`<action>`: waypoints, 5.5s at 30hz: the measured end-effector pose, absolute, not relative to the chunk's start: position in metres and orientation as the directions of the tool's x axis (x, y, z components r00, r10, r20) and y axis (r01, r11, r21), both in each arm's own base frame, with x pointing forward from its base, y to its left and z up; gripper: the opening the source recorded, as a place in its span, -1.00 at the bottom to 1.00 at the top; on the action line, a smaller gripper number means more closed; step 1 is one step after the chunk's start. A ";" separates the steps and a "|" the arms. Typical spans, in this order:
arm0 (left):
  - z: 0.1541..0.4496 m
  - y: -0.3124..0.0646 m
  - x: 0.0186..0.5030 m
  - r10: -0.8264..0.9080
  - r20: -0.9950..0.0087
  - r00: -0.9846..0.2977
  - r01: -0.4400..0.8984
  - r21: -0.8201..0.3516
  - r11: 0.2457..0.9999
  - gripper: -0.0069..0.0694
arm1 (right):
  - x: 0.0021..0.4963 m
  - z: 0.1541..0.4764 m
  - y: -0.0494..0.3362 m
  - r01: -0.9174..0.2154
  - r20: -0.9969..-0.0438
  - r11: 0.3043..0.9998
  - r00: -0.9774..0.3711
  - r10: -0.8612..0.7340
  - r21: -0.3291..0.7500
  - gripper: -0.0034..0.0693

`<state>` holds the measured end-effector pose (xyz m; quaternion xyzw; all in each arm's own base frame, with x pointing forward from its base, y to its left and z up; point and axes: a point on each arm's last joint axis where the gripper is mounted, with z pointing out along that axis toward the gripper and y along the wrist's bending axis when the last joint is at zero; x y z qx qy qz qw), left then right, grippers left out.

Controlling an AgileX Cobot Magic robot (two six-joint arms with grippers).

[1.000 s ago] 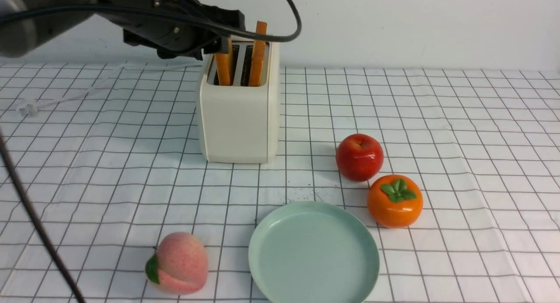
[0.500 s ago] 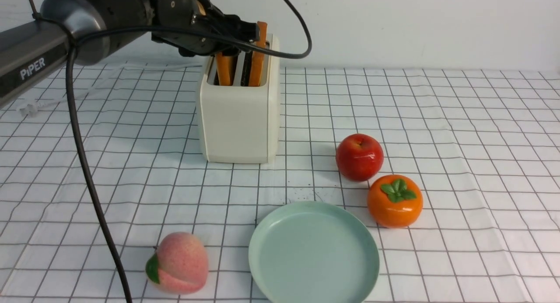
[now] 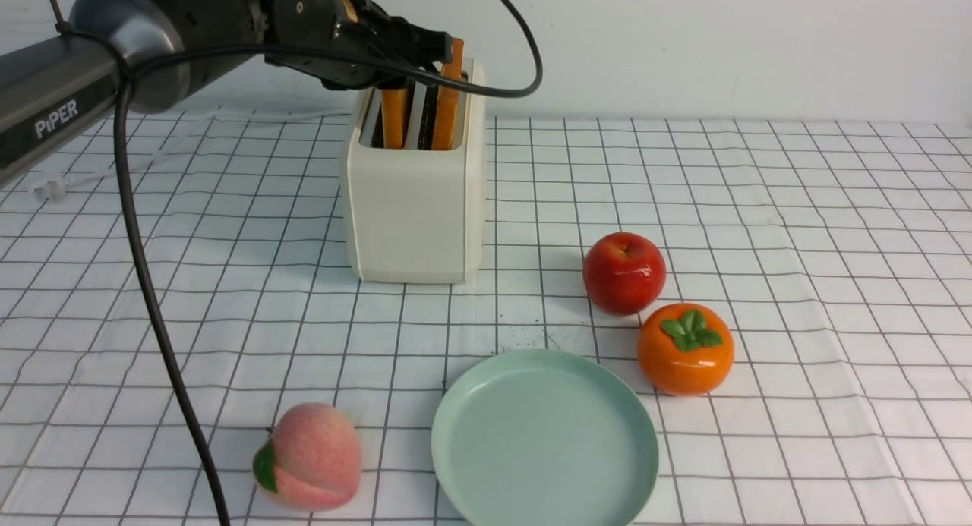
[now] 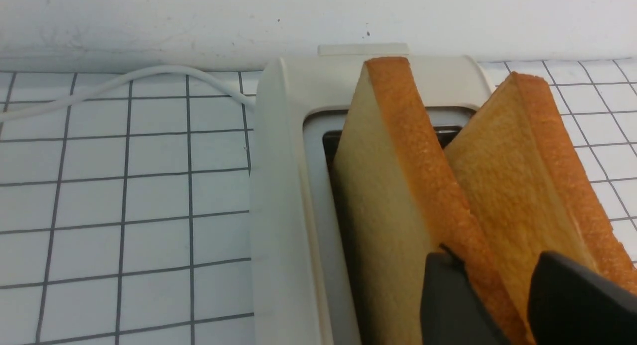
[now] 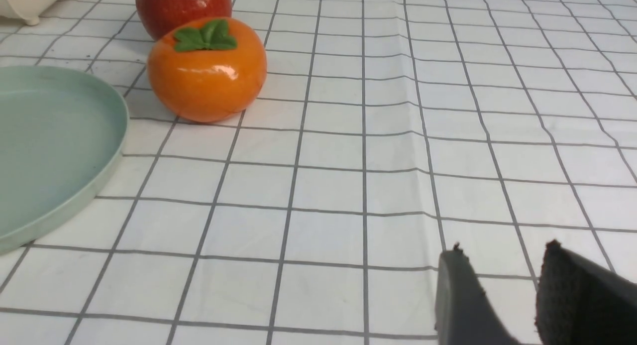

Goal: Take toasted bread from bread machine on white checkered table place on plate.
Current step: 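Reach for a toast slice standing in the toaster with the left gripper, then place the slice of bread on the plate with the left gripper, then grasp the toast slice in the toaster and pull it up out of the slot with the right gripper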

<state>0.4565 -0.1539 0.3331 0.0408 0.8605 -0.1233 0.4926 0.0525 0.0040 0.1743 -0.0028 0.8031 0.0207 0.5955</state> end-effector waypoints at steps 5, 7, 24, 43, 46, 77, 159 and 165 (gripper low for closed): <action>0.333 -0.154 0.456 -0.051 -0.858 -0.511 0.192 -0.172 0.966 -0.20 | 0.055 0.182 0.006 -0.021 -0.964 0.979 -0.183 0.195 0.203 -0.24; 0.333 -0.154 0.456 -0.051 -0.858 -0.511 0.192 -0.172 0.966 -0.20 | 0.056 0.186 0.006 -0.020 -0.958 0.967 -0.143 0.249 0.254 -0.24; 0.333 -0.154 0.456 -0.051 -0.858 -0.511 0.192 -0.172 0.966 -0.20 | 0.057 0.203 0.000 -0.011 -0.923 0.925 0.056 0.381 0.381 -0.61; 0.334 -0.153 0.456 -0.040 -0.861 -0.507 0.193 -0.159 0.968 -0.83 | 0.047 0.235 0.011 -0.092 -0.941 0.936 -0.063 0.334 0.339 -0.96; 0.336 -0.153 0.455 -0.040 -0.863 -0.504 0.194 -0.158 0.968 -0.84 | 0.042 0.246 0.014 -0.120 -0.953 0.946 -0.082 0.293 0.302 -0.96; 0.399 -0.146 0.260 0.091 -0.629 -0.772 0.451 -0.440 0.777 -0.85 | 0.026 0.328 0.052 -0.564 -0.995 0.825 -0.057 -0.082 -0.036 -0.93; 0.373 -0.026 0.069 -0.014 -0.913 -0.408 0.300 -0.149 0.942 -0.85 | 0.319 0.410 0.229 -0.502 -0.749 0.835 -0.638 -0.182 0.224 -0.67; 0.373 -0.024 0.063 -0.033 -0.925 -0.378 0.311 -0.160 0.937 -0.85 | 0.383 0.376 0.271 -0.408 -0.748 0.879 -0.657 -0.094 0.248 -0.12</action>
